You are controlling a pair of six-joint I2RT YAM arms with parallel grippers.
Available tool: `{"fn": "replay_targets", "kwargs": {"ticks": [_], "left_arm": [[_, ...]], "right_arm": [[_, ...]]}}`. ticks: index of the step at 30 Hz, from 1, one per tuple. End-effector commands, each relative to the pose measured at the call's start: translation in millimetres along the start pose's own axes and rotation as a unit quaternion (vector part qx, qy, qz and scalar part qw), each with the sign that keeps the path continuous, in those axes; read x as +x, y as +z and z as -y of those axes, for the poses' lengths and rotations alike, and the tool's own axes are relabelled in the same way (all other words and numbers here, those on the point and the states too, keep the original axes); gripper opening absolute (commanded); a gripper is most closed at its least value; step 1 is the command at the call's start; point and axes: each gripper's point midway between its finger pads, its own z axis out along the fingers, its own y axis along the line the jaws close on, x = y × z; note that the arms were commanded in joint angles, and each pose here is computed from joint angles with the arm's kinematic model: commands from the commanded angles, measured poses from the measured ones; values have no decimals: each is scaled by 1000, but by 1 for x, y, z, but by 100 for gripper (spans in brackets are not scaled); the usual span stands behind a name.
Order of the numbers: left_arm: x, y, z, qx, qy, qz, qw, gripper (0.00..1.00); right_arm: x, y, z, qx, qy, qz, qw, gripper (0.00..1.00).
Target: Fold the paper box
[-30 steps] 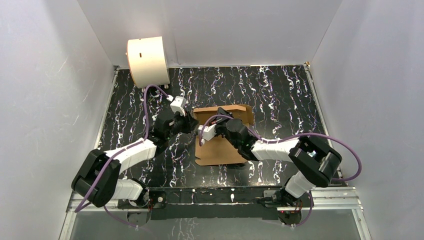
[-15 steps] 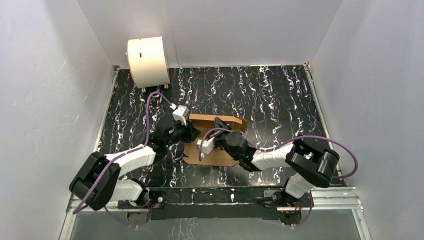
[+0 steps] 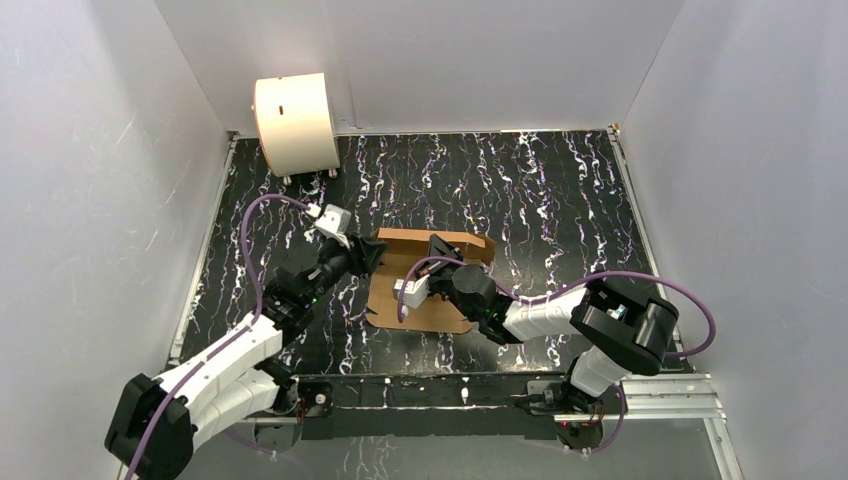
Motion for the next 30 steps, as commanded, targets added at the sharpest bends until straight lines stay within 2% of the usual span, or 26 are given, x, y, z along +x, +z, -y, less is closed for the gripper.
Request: {"fn": "replay_targets", "kwargs": {"ticks": [1,8,16,24,30], "left_arm": [[-36,-6,-27,-76,33,56,995,38],[-36,-14,-80,-128,-19,77,989,38],[17,-7,-115,-156,-49,10,986,38],[57,7,-106,-92,-51,-58,993,42],[67,17,-92,-35,-49,-79,995,43]], "right_arm": [[-5,2,10,15,11,8,1000,0],[-5,1,13,8,12,10,1000,0],[-7,3,16,3,14,13,1000,0],[-9,7,12,-6,10,15,1000,0],[-10,9,12,-12,8,16,1000,0]]}}
